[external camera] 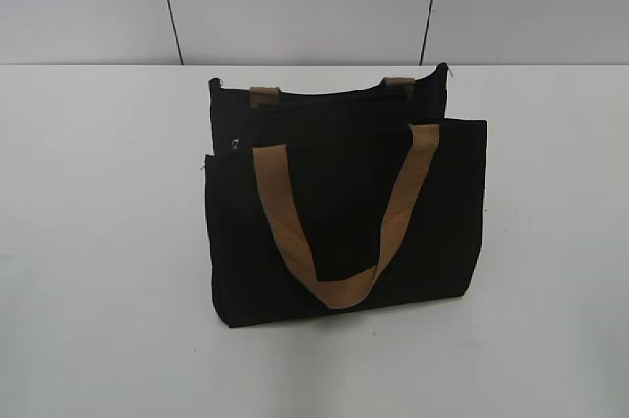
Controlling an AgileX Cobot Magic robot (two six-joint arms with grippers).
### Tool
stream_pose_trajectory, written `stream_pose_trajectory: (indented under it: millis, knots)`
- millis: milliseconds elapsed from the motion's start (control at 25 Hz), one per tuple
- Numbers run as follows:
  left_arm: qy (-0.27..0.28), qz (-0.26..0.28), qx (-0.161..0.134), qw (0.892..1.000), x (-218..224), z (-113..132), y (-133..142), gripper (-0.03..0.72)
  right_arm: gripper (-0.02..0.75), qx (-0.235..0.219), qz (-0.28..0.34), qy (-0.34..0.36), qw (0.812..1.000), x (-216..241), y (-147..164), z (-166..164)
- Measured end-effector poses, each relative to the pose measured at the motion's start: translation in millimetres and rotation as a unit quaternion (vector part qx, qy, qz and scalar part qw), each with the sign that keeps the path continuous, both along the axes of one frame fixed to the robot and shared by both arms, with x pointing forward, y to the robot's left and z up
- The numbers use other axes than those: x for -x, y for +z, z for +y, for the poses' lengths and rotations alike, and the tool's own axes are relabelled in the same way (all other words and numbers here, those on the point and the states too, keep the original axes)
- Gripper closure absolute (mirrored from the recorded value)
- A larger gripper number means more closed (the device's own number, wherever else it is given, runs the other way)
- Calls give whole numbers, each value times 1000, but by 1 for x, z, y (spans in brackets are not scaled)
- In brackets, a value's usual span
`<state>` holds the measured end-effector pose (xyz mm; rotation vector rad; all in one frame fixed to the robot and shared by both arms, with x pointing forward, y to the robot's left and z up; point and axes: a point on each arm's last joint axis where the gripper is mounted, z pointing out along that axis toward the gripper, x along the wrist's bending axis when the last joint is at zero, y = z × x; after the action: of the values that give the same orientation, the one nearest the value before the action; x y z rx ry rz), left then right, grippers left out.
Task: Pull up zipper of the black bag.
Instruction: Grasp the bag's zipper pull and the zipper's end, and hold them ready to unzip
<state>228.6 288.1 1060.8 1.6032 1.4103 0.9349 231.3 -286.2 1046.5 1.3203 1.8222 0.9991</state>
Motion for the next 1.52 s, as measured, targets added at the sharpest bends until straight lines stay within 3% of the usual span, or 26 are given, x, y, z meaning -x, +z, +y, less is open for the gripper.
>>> stream_pose_trajectory:
  millis: [1360,1520]
  knots:
    - [-1,0,1,1000,0,0,0,333,294,-5,1,0,1000,0,0,0]
    - [-1,33,6,999,-15,0,5,333,294,-13,2,0,1000,0,0,1]
